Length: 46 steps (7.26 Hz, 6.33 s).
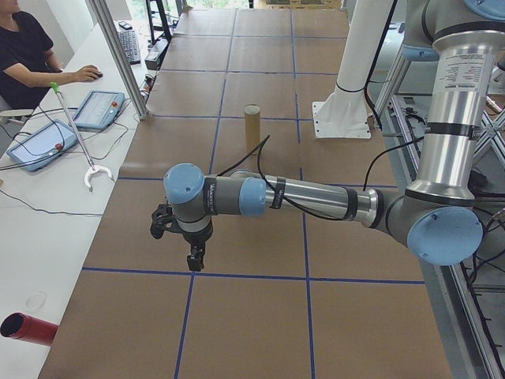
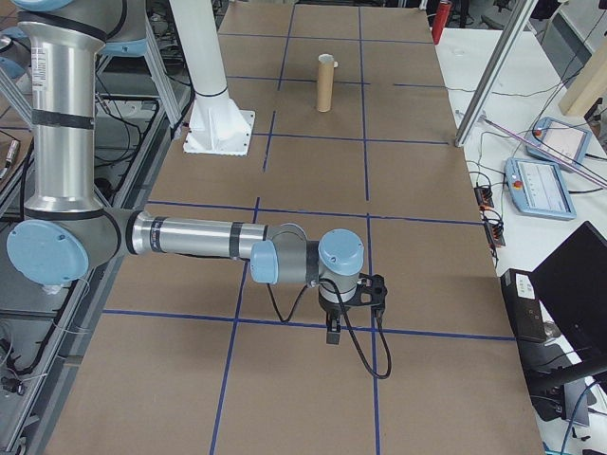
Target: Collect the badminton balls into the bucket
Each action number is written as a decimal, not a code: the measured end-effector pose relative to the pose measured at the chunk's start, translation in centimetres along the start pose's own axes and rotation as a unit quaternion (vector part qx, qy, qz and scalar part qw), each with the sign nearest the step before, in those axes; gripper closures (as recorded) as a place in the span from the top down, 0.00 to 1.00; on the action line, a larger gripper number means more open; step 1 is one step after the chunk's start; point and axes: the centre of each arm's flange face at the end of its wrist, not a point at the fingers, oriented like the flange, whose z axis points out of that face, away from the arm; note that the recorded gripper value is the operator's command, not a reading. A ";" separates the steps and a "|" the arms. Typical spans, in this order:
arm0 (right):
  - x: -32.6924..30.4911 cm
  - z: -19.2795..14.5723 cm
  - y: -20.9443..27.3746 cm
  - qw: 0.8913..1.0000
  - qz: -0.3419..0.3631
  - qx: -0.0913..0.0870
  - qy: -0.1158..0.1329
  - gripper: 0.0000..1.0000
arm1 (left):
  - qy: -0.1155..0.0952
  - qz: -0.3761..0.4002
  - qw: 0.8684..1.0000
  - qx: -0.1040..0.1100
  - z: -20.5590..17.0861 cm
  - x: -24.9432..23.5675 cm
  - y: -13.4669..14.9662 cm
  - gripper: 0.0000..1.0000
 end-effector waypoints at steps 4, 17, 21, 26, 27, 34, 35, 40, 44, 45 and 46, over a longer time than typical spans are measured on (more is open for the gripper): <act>0.0 0.0 0.0 1.000 0.000 0.000 0.000 1.00 | 0.034 -0.082 0.996 0.010 0.0 12.5 2.3 1.00; 0.0 0.0 0.0 1.000 -0.001 0.000 0.000 1.00 | 0.148 -0.300 0.942 -0.005 8.3 21.3 13.5 1.00; 0.0 0.0 0.0 1.000 0.000 0.000 0.000 1.00 | 0.208 -0.365 0.908 0.012 8.7 18.4 20.0 1.00; 0.0 0.0 0.0 1.000 -0.001 0.000 0.000 1.00 | 0.225 -0.486 0.842 0.067 12.3 21.8 22.1 1.00; 0.0 0.0 0.0 1.000 -0.001 0.000 0.000 1.00 | 0.225 -0.492 0.837 0.081 13.0 22.1 22.4 1.00; 0.0 0.0 0.0 1.000 -0.001 0.000 0.000 1.00 | 0.195 -0.509 0.827 0.138 19.6 21.9 24.1 1.00; 0.0 0.0 0.0 1.000 -0.001 0.000 0.000 1.00 | 0.194 -0.511 0.825 0.141 20.4 22.0 23.7 1.00; 0.0 0.0 0.0 1.000 -0.001 0.000 0.000 1.00 | 0.192 -0.513 0.823 0.151 23.5 23.1 22.4 0.92; 0.0 0.0 0.0 1.000 -0.001 0.000 0.000 1.00 | 0.184 -0.510 0.826 0.156 24.4 22.6 22.2 0.37; 0.0 0.0 0.0 1.000 -0.001 0.000 0.000 1.00 | 0.183 -0.509 0.826 0.156 24.3 22.4 22.2 0.15; 0.0 0.0 0.0 1.000 -0.001 0.000 0.000 1.00 | 0.183 -0.509 0.826 0.157 24.1 22.3 22.3 0.00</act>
